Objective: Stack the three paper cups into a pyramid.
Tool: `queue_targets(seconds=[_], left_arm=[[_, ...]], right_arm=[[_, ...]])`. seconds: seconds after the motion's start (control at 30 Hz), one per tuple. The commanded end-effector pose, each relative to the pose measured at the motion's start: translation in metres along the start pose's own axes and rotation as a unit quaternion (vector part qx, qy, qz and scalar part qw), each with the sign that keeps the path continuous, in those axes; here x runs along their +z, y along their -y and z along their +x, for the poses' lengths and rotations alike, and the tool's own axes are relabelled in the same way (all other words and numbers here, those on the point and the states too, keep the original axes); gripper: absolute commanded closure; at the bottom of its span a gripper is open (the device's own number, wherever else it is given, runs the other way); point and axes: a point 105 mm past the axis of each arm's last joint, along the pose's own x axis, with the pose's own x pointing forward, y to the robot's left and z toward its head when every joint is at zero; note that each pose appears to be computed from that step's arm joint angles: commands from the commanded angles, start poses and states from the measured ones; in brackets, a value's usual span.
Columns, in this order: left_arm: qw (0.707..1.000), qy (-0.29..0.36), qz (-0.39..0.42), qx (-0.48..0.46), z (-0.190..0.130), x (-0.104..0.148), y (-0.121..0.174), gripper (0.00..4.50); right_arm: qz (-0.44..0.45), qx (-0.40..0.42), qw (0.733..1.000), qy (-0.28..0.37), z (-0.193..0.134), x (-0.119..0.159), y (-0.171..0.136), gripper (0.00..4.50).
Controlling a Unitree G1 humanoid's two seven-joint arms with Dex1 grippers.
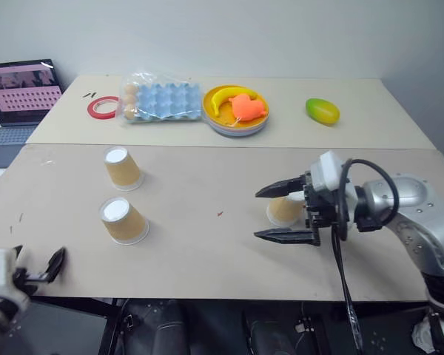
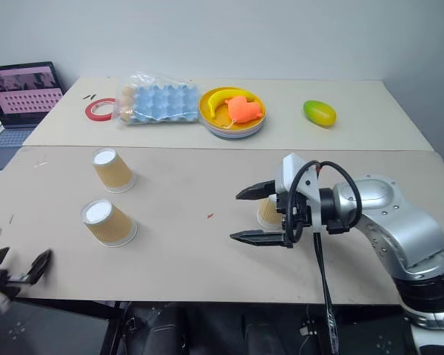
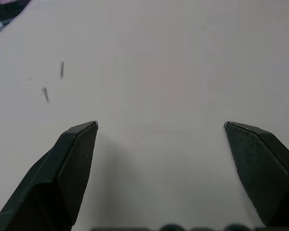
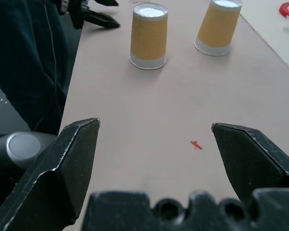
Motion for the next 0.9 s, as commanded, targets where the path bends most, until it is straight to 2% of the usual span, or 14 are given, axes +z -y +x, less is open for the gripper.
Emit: queue_targets(seconds=[0.03,0.2,0.43,0.9], left_arm=[[0.992,0.036,0.065,-0.104,-0.003,0.034,0.026,0.00],[0.972,0.068,0.102,-0.203,0.009,0.058,0.064,0.00],[0.964,0.118,0.107,-0.213,0.032,0.089,0.072,0.00],[0.952,0.141,0.078,-0.261,0.060,0.102,0.093,0.00]], right_arm=[[-0.014,-0.016,1.000,0.010,0.001,0.001,0.009,0.05],[-0.008,-0.037,0.999,-0.002,0.006,-0.013,0.018,0.05],[-0.003,-0.049,0.999,-0.004,0.004,-0.017,0.016,0.05],[-0.002,-0.075,0.997,-0.008,-0.004,-0.015,0.013,0.05]])
